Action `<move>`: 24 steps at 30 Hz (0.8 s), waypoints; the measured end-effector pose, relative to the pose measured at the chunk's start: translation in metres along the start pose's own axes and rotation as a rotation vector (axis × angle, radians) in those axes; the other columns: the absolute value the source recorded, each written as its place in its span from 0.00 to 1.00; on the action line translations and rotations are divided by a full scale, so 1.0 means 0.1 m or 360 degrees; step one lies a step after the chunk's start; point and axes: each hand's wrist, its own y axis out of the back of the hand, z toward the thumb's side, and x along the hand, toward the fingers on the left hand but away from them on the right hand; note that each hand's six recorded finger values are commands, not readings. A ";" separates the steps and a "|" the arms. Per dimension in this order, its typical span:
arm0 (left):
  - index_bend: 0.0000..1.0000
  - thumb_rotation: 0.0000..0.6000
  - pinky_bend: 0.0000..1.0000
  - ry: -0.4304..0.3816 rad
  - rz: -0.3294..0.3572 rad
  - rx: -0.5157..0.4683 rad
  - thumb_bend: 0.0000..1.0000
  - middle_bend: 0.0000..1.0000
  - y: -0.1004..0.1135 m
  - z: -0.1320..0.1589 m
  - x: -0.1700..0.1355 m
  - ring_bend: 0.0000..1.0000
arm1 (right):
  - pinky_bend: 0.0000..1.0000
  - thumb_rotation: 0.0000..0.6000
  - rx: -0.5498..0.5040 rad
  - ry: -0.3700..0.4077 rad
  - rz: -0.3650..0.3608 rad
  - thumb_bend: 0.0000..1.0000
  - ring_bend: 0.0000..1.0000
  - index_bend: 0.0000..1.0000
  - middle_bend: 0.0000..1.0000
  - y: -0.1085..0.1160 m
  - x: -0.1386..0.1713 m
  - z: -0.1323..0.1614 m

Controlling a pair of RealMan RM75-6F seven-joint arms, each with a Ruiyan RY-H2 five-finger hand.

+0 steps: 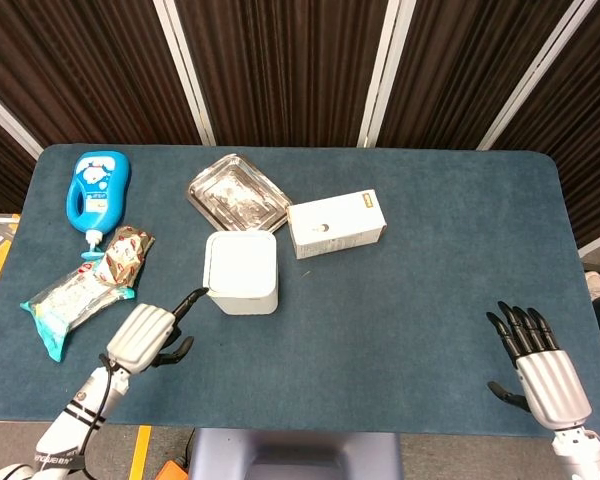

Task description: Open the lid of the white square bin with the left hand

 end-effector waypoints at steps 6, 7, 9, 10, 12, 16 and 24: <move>0.00 1.00 1.00 0.0036 -0.0063 -0.0052 0.47 1.00 0.01 0.11 0.25 1.00 | 0.00 1.00 0.0004 0.0004 0.0016 0.08 0.00 0.00 0.00 -0.02 0.00 0.00; 0.00 1.00 1.00 0.0047 -0.0077 -0.0056 0.48 1.00 0.01 0.12 0.29 1.00 | 0.00 1.00 0.0002 0.0003 0.0013 0.08 0.00 0.00 0.00 -0.01 0.00 0.00; 0.00 1.00 1.00 0.0076 -0.0113 -0.0067 0.48 1.00 -0.01 0.14 0.38 1.00 | 0.00 1.00 -0.0006 -0.0001 0.0003 0.08 0.00 0.00 0.00 0.01 0.00 -0.01; 0.00 1.00 1.00 0.0087 -0.0129 -0.0069 0.48 1.00 -0.02 0.15 0.41 1.00 | 0.00 1.00 -0.0011 -0.0004 -0.0003 0.08 0.00 0.00 0.00 0.02 0.00 -0.02; 0.00 1.00 1.00 0.0107 -0.0166 -0.0061 0.47 1.00 -0.05 0.19 0.49 1.00 | 0.00 1.00 -0.0021 -0.0009 -0.0018 0.08 0.00 0.00 0.00 0.04 0.01 -0.03; 0.00 1.00 1.00 0.0111 -0.0215 -0.0010 0.48 1.00 -0.09 0.30 0.59 1.00 | 0.00 1.00 -0.0028 -0.0008 -0.0031 0.08 0.00 0.00 0.00 0.06 0.02 -0.04; 0.00 1.00 1.00 0.0162 -0.0325 0.0059 0.48 1.00 -0.22 0.34 0.61 1.00 | 0.00 1.00 -0.0032 -0.0011 -0.0039 0.08 0.00 0.00 0.00 0.07 0.03 -0.05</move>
